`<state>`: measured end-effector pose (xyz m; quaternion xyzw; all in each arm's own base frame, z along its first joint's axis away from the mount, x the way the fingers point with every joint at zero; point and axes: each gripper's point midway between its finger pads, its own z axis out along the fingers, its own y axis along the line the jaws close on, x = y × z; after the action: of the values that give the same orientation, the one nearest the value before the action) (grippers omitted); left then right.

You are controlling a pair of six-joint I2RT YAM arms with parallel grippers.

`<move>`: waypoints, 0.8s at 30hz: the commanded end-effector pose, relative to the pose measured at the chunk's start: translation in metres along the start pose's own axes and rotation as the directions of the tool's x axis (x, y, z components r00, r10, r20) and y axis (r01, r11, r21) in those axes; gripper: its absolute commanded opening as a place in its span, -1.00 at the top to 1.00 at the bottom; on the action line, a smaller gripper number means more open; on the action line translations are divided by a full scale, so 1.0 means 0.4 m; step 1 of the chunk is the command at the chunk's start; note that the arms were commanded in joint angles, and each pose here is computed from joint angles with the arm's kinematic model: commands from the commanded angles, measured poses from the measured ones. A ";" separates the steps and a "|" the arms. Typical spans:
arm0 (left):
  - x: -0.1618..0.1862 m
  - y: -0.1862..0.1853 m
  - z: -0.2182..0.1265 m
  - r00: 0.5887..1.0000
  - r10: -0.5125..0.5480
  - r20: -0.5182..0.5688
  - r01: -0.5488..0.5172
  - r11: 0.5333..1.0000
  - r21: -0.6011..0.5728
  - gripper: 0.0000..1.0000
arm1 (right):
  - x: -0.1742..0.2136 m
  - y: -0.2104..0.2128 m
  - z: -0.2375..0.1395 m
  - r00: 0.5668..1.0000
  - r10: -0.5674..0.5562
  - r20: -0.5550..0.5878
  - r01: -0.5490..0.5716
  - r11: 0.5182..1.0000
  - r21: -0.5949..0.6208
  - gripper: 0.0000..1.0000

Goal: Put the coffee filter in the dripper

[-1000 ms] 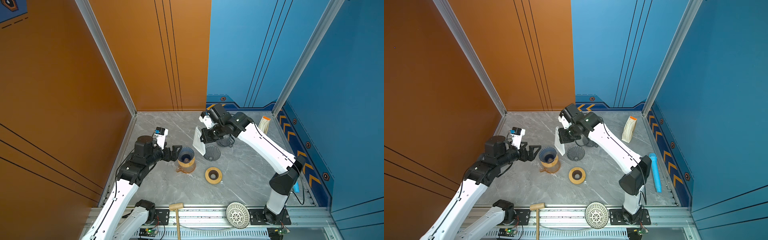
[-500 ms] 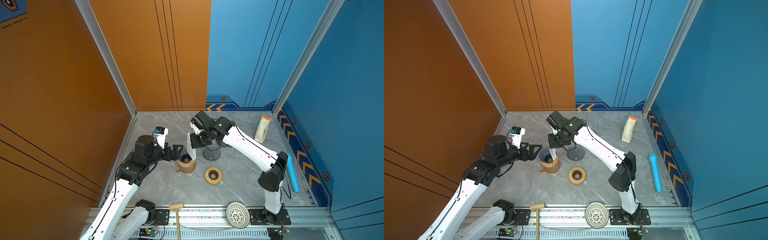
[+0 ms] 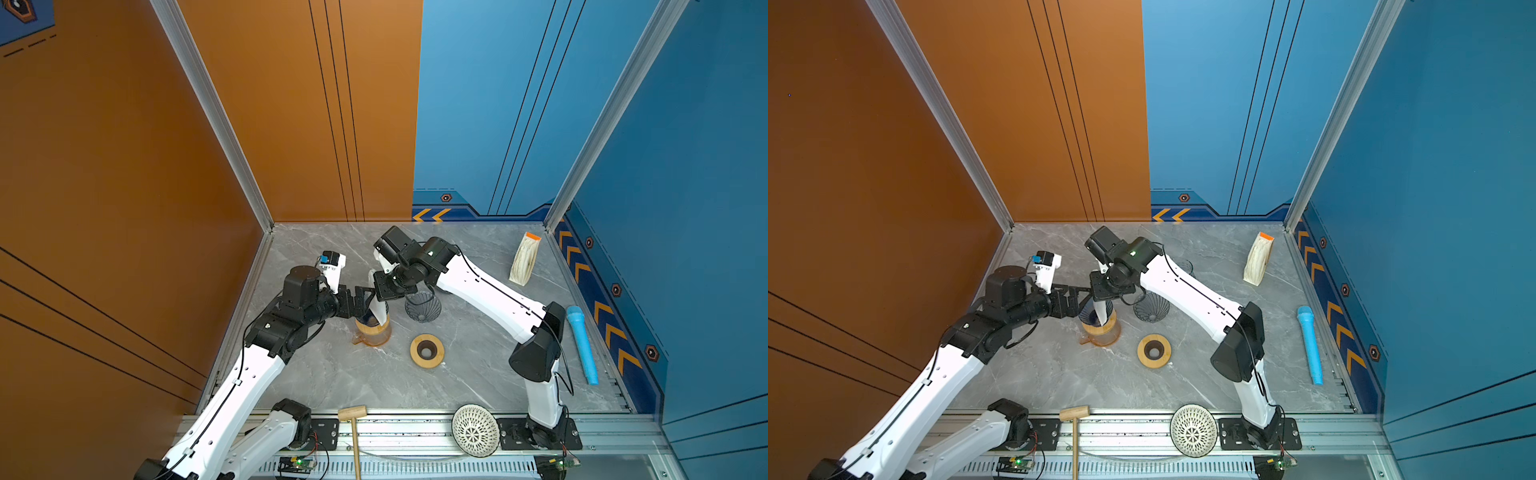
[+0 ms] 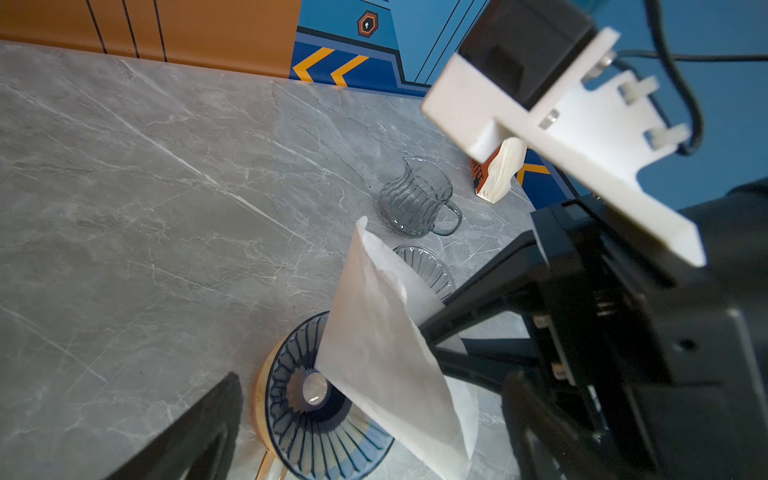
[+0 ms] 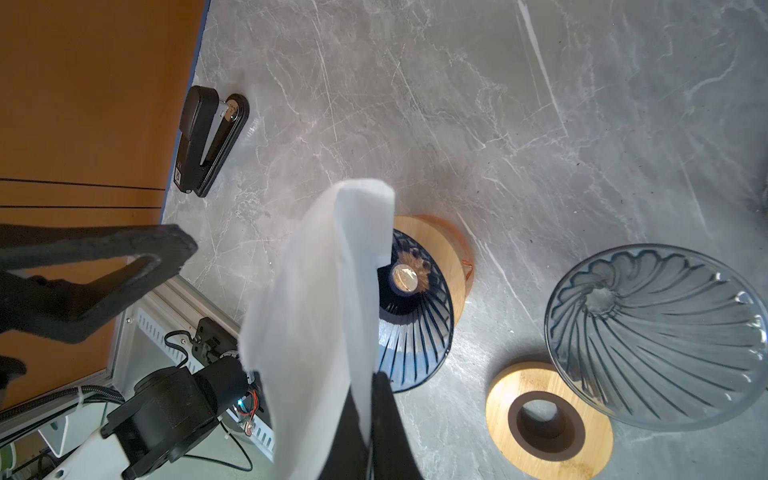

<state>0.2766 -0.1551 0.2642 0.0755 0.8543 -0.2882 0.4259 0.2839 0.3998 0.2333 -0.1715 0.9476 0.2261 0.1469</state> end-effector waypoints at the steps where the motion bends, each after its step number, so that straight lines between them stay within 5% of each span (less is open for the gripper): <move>1: 0.008 0.014 0.019 1.000 -0.009 0.006 0.009 1.000 -0.023 -0.96 | 0.010 0.001 0.013 1.000 -0.008 -0.020 0.008 1.000 0.012 1.00; 24: 0.073 0.083 0.038 0.994 0.044 -0.096 -0.058 0.987 -0.147 -0.98 | 0.021 0.001 0.027 0.999 -0.030 -0.044 0.030 1.000 0.008 1.00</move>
<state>0.2850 -0.1443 0.2264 0.0696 0.8814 -0.2310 0.4062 0.2846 0.4018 0.2246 -0.1764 0.9490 0.2207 0.1398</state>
